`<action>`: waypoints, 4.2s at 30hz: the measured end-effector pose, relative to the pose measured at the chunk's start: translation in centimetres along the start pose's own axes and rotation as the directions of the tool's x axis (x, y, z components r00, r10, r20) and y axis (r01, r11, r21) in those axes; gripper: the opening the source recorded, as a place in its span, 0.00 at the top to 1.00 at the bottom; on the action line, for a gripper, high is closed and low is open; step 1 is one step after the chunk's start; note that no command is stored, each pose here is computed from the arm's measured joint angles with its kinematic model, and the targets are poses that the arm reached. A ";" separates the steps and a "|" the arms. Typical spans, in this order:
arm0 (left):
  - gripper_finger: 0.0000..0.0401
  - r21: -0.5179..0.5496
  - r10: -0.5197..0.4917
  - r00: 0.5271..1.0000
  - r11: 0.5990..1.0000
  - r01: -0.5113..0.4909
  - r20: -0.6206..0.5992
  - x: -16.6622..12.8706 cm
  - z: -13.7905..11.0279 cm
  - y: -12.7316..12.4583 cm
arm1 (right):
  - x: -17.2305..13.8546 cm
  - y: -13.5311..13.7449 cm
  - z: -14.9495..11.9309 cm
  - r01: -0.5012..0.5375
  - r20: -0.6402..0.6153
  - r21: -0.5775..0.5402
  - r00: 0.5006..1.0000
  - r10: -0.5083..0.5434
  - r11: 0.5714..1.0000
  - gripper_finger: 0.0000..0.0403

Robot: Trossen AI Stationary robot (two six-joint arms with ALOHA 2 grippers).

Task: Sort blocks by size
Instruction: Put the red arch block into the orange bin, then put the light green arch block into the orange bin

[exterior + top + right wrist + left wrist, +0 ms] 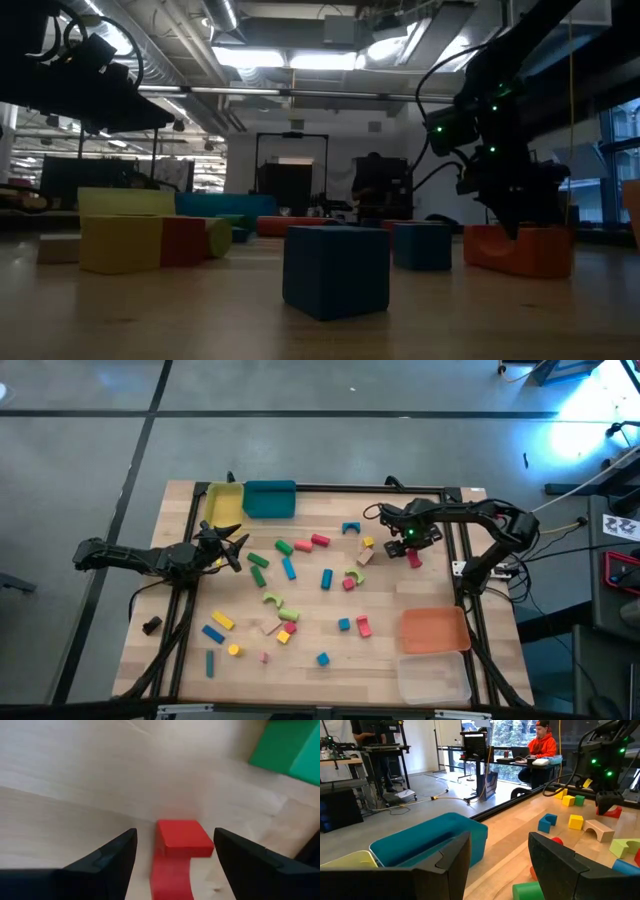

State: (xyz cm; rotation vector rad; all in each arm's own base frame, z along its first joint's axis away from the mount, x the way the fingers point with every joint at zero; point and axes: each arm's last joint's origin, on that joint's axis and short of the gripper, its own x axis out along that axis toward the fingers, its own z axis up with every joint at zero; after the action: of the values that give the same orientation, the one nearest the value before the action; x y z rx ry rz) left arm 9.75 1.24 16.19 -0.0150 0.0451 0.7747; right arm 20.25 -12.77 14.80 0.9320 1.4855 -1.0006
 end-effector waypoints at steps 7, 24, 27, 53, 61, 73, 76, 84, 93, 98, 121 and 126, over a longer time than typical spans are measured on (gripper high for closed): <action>0.54 0.000 0.000 1.000 1.000 0.000 0.000 0.0 0.0 0.0 | 0.3 0.0 -0.2 -0.019 -0.021 -0.023 1.000 0.019 1.000 0.34; 0.54 0.000 0.000 1.000 1.000 0.000 0.000 0.0 0.0 0.0 | 1.0 0.0 -0.4 -0.054 -0.020 -0.030 0.998 0.053 0.998 0.66; 0.54 0.000 0.000 1.000 1.000 0.000 0.000 0.0 0.0 0.0 | 0.7 0.2 -0.2 -0.069 -0.021 -0.069 0.998 0.068 0.995 0.66; 0.54 0.000 0.000 1.000 1.000 0.000 0.000 0.0 0.0 0.0 | -4.8 8.5 -8.6 -0.471 -0.433 -0.557 0.868 0.244 0.684 0.65; 0.54 0.000 0.000 1.000 1.000 0.000 0.000 0.0 0.0 0.0 | -6.2 10.4 -13.7 -0.327 -0.349 -0.692 0.932 0.098 0.643 0.66; 0.54 -0.117 -0.155 0.987 0.980 0.159 0.042 -0.1 0.6 -0.5 | -5.6 9.7 -21.9 -0.082 -0.207 -0.819 0.965 -0.159 0.567 0.59; 0.54 -0.103 -0.214 0.975 0.970 0.219 0.056 -0.1 1.0 -0.6 | -5.5 9.6 -23.2 -0.079 -0.189 -0.850 0.969 -0.162 0.521 0.57; 0.54 -0.044 -0.317 0.947 0.947 0.319 0.049 -0.1 2.3 -1.1 | -5.2 9.5 -25.1 -0.031 -0.106 -0.900 0.983 -0.147 0.435 0.55; 0.54 0.013 -0.497 0.835 0.858 0.514 -0.236 1.4 4.3 -4.1 | -5.3 9.5 -24.8 -0.007 -0.091 -0.882 0.984 -0.154 0.472 0.55; 0.54 0.037 -0.560 0.719 0.778 0.627 -0.411 2.8 3.7 -7.1 | -5.5 9.3 -24.5 0.015 -0.063 -0.878 0.987 -0.146 0.479 0.55; 0.54 0.114 -0.422 0.487 0.655 0.747 -0.765 3.7 -1.4 -11.3 | -11.2 8.8 -20.6 0.241 0.478 -0.809 0.801 0.361 0.536 0.55; 0.54 0.138 -0.388 0.469 0.636 0.760 -0.793 3.8 -2.3 -11.5 | -12.0 10.5 -18.7 0.203 0.484 -0.827 0.732 0.479 0.525 0.55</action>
State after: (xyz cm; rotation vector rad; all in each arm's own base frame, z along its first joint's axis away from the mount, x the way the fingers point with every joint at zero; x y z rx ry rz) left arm 20.39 -4.36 13.72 0.1458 0.9541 -0.0448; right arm 25.33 7.95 27.11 -0.0816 0.9935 -0.2694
